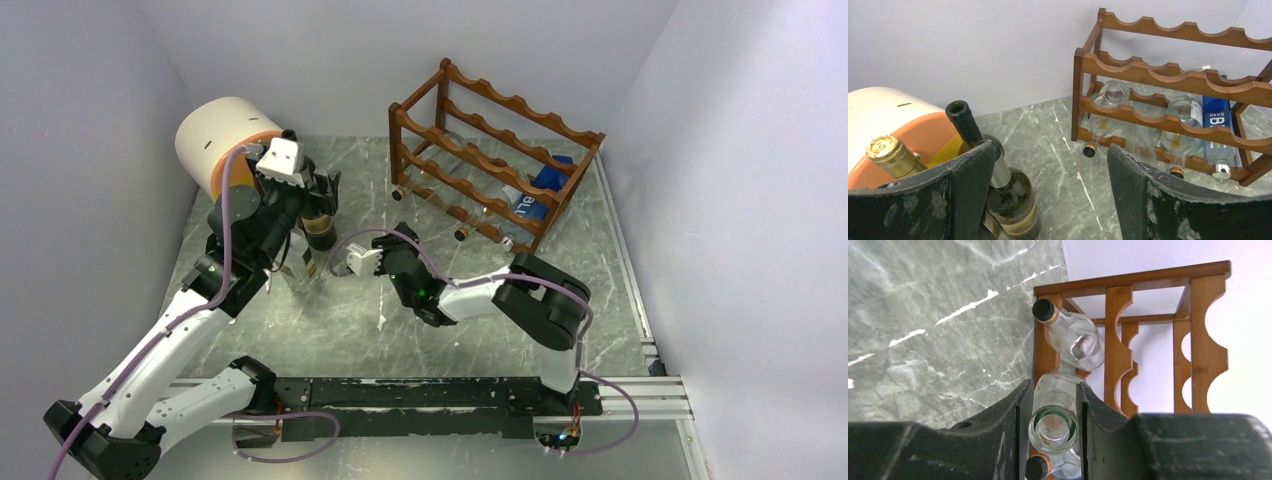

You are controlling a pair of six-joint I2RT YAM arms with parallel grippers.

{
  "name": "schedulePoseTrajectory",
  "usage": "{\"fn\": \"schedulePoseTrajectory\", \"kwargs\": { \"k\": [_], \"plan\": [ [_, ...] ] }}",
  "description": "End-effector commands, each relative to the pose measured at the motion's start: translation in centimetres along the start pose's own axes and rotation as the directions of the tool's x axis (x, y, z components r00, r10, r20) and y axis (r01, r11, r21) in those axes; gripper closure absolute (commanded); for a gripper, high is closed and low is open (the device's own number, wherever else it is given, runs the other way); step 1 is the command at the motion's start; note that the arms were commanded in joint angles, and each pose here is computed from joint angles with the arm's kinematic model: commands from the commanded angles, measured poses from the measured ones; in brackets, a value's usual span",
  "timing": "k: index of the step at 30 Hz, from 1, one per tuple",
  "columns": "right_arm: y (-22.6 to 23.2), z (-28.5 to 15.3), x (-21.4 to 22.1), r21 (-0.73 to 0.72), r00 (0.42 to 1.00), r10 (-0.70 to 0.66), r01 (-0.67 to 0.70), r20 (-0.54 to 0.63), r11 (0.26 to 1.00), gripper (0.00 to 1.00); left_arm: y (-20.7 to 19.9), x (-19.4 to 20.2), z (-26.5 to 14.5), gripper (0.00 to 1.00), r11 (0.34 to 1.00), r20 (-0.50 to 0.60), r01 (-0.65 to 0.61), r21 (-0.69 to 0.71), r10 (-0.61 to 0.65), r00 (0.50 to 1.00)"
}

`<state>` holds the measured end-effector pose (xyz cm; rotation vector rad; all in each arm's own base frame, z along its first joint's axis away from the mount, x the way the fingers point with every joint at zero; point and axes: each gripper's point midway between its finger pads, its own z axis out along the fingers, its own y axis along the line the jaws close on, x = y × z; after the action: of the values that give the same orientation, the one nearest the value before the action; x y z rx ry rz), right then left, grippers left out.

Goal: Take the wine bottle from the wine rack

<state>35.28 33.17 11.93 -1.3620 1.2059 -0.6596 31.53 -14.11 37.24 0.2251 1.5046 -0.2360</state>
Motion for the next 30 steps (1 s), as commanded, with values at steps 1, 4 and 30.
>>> {"fn": "schedulePoseTrajectory", "kwargs": {
  "k": [1,4,30],
  "plan": [
    [-1.9,-2.0,-1.7,0.011,0.992,0.123,-0.123,0.04,0.992,1.0,1.0,-1.1,-0.2,0.15,0.999,0.048,0.007,-0.042,-0.005,0.999],
    [-2.9,-2.8,-2.5,0.007,0.982,0.178,-0.179,0.058,0.984,1.0,1.4,-1.2,-0.2,0.15,0.998,0.054,0.007,-0.055,-0.004,0.999],
    [-14.3,-5.5,-6.9,-0.165,0.681,0.717,-0.698,0.145,0.696,1.0,6.9,-3.6,-3.1,0.15,0.962,0.153,-0.015,-0.272,0.059,0.986]
  ]
}}
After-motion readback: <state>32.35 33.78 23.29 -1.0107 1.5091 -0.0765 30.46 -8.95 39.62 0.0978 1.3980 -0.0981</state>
